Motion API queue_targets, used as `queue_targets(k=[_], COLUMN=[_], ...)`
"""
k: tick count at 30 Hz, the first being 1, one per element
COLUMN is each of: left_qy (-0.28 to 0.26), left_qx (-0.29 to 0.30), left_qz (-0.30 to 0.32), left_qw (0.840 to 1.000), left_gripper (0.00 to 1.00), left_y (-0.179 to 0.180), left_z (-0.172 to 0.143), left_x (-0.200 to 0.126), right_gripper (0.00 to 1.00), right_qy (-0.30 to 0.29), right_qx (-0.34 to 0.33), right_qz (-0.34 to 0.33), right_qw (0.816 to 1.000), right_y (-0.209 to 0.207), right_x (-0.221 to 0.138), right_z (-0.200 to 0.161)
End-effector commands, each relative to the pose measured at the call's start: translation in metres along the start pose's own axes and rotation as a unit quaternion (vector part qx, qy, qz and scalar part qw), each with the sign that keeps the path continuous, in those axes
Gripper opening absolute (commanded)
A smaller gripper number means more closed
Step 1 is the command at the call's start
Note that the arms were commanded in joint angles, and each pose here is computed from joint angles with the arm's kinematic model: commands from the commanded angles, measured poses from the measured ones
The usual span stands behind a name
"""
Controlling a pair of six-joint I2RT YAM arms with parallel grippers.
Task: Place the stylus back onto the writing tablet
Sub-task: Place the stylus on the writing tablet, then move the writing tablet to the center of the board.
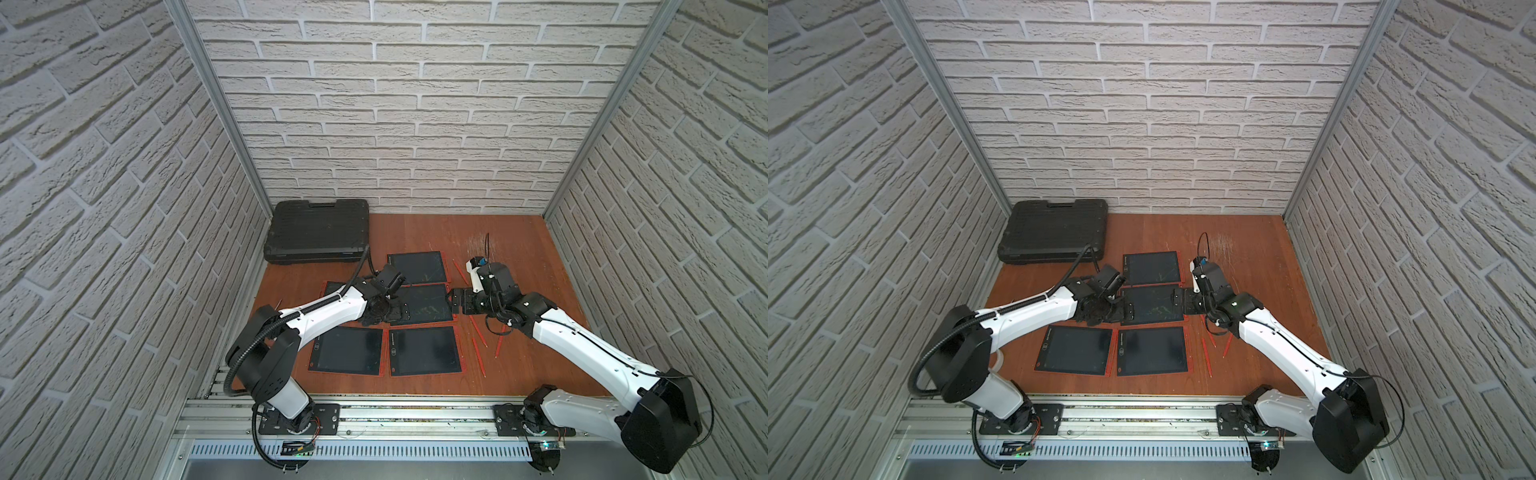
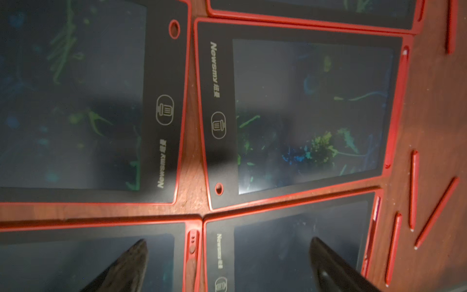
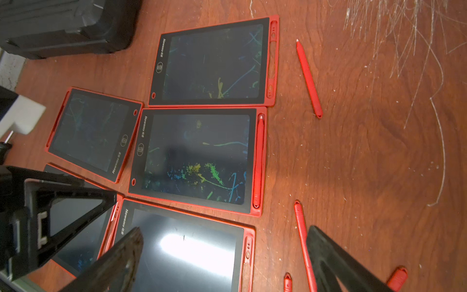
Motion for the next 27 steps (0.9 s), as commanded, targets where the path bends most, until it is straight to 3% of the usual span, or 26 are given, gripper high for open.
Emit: queue_targets(k=[1,27], left_qy=[-0.004,0.011], left_qx=[-0.008,-0.012], left_qz=[-0.016,-0.025], left_qw=[1.0,1.0], left_gripper=[0.98,0.98], left_y=[-0.014,-0.026], left_z=[0.009,0.029], left_x=[0.002,0.056], right_gripper=[1.0,0.99], right_qy=[-0.009,0.01], right_qx=[-0.009,0.026], right_qz=[-0.006,-0.085], right_qw=[1.0,0.996], right_y=[-0.001,-0.026], right_x=[-0.001,0.009], right_z=[-0.001,-0.027])
Point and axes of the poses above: each gripper's point midway between its finger pads, its own x axis out along the fingers, its own y axis along the line the jaws close on, z = x × y, the point moved 6 cm from there along -x, back along the fingers, and after that the axes turned 3 degrees about -x, right-handed, at the moved point
